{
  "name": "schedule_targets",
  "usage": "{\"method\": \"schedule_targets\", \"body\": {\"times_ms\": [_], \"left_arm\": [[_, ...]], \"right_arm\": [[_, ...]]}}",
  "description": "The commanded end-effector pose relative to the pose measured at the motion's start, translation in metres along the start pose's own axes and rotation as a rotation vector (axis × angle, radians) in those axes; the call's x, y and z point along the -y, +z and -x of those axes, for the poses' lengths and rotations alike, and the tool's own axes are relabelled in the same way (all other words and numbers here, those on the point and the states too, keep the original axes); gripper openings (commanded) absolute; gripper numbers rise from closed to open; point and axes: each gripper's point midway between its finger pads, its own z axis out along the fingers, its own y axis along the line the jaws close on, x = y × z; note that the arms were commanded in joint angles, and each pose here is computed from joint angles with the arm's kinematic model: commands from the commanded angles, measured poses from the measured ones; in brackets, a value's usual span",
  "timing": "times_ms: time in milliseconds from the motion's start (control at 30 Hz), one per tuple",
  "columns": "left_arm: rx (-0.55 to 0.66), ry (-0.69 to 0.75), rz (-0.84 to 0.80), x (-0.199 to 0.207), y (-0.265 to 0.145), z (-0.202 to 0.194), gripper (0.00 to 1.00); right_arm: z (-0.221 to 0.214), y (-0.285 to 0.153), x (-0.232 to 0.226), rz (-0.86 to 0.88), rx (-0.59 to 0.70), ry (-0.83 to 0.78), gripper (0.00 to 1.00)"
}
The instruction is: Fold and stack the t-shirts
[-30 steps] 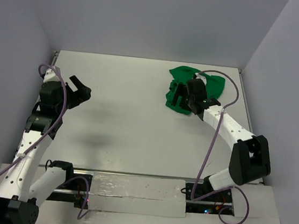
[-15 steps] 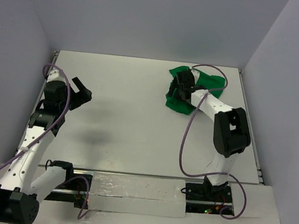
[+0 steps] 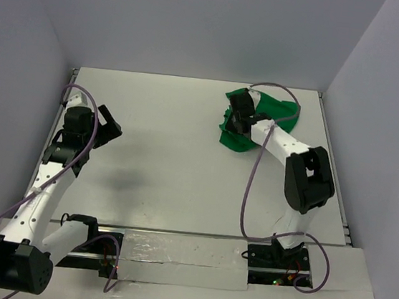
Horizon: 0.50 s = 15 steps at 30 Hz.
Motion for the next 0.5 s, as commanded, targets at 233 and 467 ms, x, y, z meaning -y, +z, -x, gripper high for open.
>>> {"method": "schedule_targets", "body": {"times_ms": [233,467], "left_arm": [[0.059,-0.06,0.179,-0.017,-0.007,0.04,0.99],[0.118,-0.084,0.167,-0.01,-0.024,0.069,1.0]], "right_arm": [[0.14,-0.277,-0.182,0.735,0.449,0.033,0.09],[0.101,-0.165,-0.067,0.513,0.33,0.2,0.1]]}}
